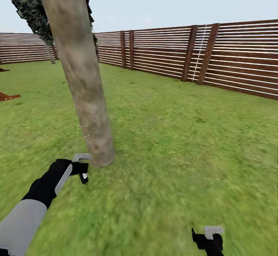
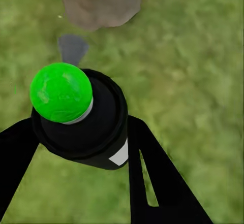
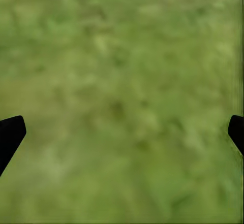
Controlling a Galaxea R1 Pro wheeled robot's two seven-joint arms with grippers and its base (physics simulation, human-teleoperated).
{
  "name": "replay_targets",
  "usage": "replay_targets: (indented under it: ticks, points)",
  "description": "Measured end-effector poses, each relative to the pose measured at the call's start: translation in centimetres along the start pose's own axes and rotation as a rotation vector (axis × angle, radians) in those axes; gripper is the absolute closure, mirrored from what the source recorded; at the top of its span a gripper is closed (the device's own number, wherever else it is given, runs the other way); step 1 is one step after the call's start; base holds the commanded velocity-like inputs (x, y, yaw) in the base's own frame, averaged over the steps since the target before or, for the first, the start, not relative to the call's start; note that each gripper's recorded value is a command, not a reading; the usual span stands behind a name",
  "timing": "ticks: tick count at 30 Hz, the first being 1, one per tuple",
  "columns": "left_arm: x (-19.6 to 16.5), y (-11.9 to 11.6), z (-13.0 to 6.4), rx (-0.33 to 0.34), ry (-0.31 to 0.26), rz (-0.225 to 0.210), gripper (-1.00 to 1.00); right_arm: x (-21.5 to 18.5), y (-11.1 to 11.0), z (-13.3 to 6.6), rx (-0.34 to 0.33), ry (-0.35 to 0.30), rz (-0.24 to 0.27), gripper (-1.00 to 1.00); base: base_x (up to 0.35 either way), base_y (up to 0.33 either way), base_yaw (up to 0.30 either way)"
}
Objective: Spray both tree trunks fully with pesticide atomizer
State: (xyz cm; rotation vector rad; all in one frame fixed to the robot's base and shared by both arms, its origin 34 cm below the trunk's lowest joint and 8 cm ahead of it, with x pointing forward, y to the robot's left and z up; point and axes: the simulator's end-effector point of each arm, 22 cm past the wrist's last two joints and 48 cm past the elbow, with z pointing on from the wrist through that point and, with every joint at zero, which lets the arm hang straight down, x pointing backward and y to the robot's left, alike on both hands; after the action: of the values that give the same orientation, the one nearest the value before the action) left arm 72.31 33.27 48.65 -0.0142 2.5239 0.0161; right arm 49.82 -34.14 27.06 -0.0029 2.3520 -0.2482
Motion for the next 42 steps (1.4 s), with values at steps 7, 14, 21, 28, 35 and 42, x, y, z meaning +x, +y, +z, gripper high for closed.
replay_targets:
  ticks: [7, 14, 21, 28, 35, 42]
  points:
    - [1.1, 0.1, 1.5, 0.012, -0.02, -0.064, 1.0, 0.0, 0.0, 0.0, 0.0, 0.0, 0.0, -1.0, 0.098, -0.275, 0.002]
    - [2.9, 5.1, 2.4, -0.064, -0.025, -0.141, 1.0, 0.0, 0.0, 0.0, 0.0, 0.0, 0.0, -1.0, 0.118, -0.274, 0.256]
    - [4.1, 9.7, 2.1, -0.196, -0.006, -0.135, 1.0, 0.0, 0.0, 0.0, 0.0, 0.0, 0.0, -1.0, 0.262, -0.141, 0.089]
    - [6.3, 3.9, 4.3, -0.128, 0.014, -0.154, 1.0, 0.0, 0.0, 0.0, 0.0, 0.0, 0.0, -1.0, 0.125, -0.23, 0.088]
    - [9.1, 7.8, 4.4, -0.185, 0.07, -0.165, 1.0, 0.0, 0.0, 0.0, 0.0, 0.0, 0.0, -1.0, 0.001, -0.276, 0.276]
    - [9.0, 3.2, 5.1, -0.127, 0.073, -0.157, 1.0, 0.0, 0.0, 0.0, 0.0, 0.0, 0.0, -1.0, 0.113, -0.245, 0.129]
